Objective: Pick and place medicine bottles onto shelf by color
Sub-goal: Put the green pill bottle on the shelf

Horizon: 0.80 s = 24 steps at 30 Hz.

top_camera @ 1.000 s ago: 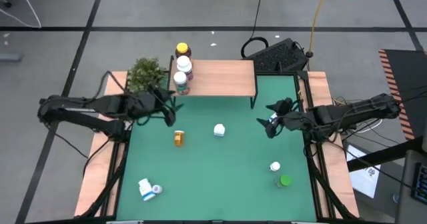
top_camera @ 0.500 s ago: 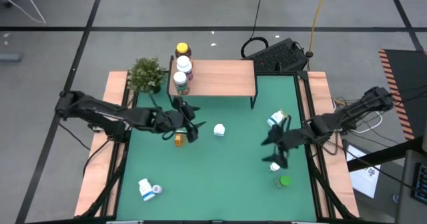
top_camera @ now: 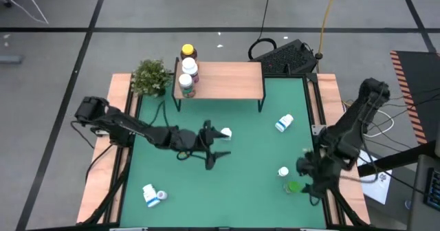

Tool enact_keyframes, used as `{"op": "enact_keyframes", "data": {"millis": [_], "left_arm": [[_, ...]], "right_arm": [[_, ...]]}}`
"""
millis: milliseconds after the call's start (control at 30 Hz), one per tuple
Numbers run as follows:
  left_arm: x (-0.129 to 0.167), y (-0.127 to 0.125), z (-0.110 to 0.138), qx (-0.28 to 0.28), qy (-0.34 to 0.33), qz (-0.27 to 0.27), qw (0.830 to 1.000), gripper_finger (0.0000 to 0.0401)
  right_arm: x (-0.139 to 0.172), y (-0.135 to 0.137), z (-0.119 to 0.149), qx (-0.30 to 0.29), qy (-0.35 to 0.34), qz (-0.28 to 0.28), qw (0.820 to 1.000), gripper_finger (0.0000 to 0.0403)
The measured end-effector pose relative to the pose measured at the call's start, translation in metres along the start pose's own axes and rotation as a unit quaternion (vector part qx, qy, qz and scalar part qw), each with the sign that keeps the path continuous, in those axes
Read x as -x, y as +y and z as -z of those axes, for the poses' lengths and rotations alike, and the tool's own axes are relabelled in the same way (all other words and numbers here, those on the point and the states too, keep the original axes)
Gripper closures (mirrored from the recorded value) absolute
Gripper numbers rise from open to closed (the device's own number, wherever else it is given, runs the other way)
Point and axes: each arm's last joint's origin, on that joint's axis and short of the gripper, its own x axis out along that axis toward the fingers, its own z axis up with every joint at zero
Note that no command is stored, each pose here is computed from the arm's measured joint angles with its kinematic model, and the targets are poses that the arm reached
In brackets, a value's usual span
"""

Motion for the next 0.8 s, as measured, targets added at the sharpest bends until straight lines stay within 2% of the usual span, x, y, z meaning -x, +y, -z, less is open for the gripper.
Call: {"op": "enact_keyframes", "data": {"millis": [133,300,533,800], "left_arm": [[-0.006,-0.034,0.007,-0.007,-0.070,0.038,0.997,0.0100],[-0.017,-0.076,0.013,-0.026,-0.089,0.033,0.995,0.0100],[-0.038,-0.116,0.010,-0.080,-0.063,-0.007,0.995,0.0100],[-0.059,-0.124,0.018,-0.081,0.017,-0.021,0.996,0.0100]], "right_arm": [[-0.013,0.008,0.024,0.015,0.039,0.029,0.999,0.0065],[-0.036,0.016,0.045,0.050,0.010,0.074,0.996,0.0065],[-0.064,0.017,0.058,0.091,-0.038,0.134,0.986,0.0065],[-0.082,0.019,0.058,0.163,-0.136,0.166,0.963,0.0065]]}}
